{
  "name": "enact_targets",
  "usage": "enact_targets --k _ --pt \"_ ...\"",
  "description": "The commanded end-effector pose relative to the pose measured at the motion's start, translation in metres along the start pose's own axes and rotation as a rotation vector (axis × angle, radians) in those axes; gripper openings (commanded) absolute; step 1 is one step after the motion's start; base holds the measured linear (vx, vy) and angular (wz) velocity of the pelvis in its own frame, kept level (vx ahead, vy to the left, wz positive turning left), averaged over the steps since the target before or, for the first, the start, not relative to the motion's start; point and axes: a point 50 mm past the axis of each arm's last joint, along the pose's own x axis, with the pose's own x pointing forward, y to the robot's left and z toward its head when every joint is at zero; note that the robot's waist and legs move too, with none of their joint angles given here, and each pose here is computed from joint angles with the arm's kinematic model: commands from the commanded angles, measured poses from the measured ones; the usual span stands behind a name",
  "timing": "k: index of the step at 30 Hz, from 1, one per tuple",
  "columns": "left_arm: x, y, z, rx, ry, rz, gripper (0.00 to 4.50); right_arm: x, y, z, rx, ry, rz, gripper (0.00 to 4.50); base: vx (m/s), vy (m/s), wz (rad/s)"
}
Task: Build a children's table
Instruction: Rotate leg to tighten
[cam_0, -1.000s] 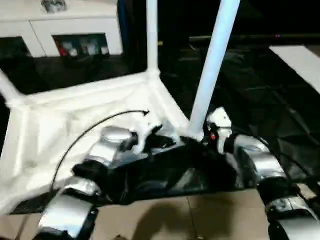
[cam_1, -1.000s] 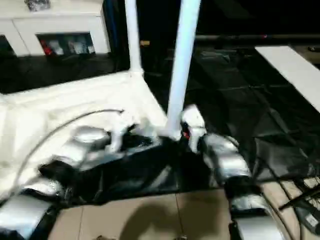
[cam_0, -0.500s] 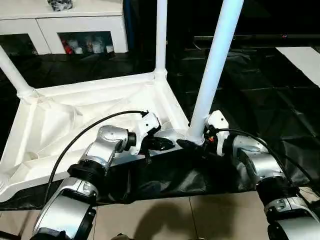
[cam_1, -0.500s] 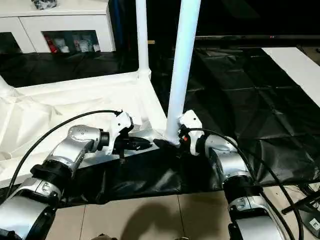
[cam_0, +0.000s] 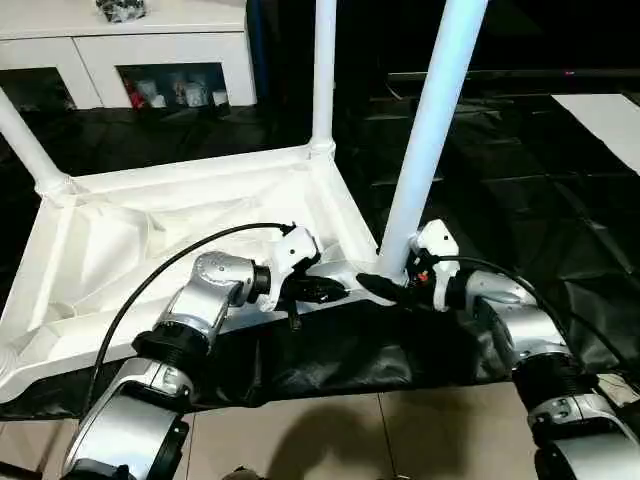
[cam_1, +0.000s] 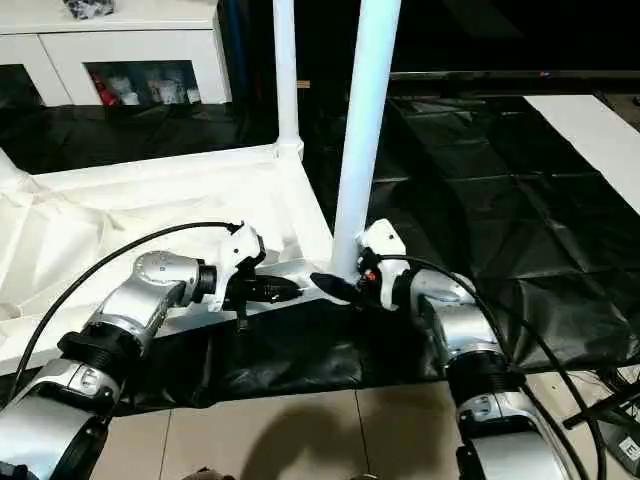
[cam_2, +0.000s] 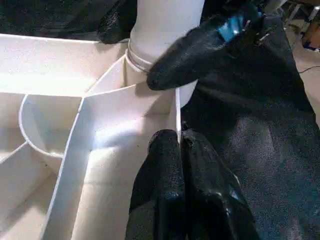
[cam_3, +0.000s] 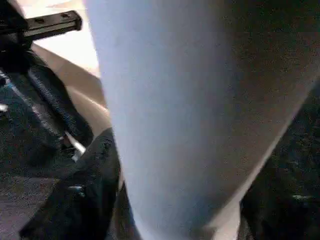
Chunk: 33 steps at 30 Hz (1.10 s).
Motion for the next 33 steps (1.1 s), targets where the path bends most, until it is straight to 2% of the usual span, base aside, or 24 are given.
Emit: enact_targets --k 1,3,9,13,18,19,22,23,24,26,30,33 --pt "0.006 -0.003 0.012 0.034 -0.04 -0.018 0.0 0.013 0.014 -0.008 0.016 0.035 0.051 3.02 0.0 0.0 0.0" --pt "0.006 -0.003 0.011 0.034 -0.04 -0.017 0.0 0.013 0.015 -0.008 0.018 0.034 0.051 2.83 0.0 0.0 0.0" --pt "0.008 0.0 0.011 0.027 -0.027 0.04 0.0 0.018 0.014 -0.011 0.061 0.029 -0.03 2.68 0.0 0.0 0.0" --pt "0.027 0.008 0.019 -0.017 -0.037 0.221 0.0 0.035 0.014 -0.016 0.162 0.04 -0.262 2.67 0.0 0.0 0.0" --pt "0.044 0.008 0.028 -0.027 -0.047 0.307 0.0 0.047 0.013 -0.016 0.159 0.08 -0.409 2.66 0.0 0.0 0.0" --pt "0.053 0.006 0.035 -0.025 -0.062 0.33 0.0 0.056 0.015 -0.01 0.179 0.058 -0.44 2.66 0.0 0.0 0.0" --pt "0.058 0.003 0.039 -0.002 -0.07 0.306 0.0 0.062 0.021 -0.003 0.171 0.02 -0.401 2.66 0.0 0.0 0.0" --pt "0.059 0.001 0.04 0.012 -0.077 0.285 0.0 0.065 0.024 0.0 0.153 -0.002 -0.366 3.19 0.0 0.0 0.0" --pt "0.061 -0.003 0.041 0.029 -0.088 0.235 0.0 0.067 0.028 0.005 0.144 -0.039 -0.314 3.19 0.0 0.0 0.0" --pt "0.059 -0.005 0.039 0.038 -0.089 0.208 0.0 0.067 0.029 0.008 0.154 -0.063 -0.287 3.5 0.0 0.0 0.0" --pt "0.052 -0.007 0.034 0.061 -0.092 0.141 0.0 0.057 0.021 0.01 0.092 -0.079 -0.243 3.75 0.0 0.0 0.0" --pt "0.043 -0.006 0.029 0.062 -0.099 0.092 0.0 0.045 0.018 0.009 0.044 -0.08 -0.135 3.84 0.0 0.0 0.0"
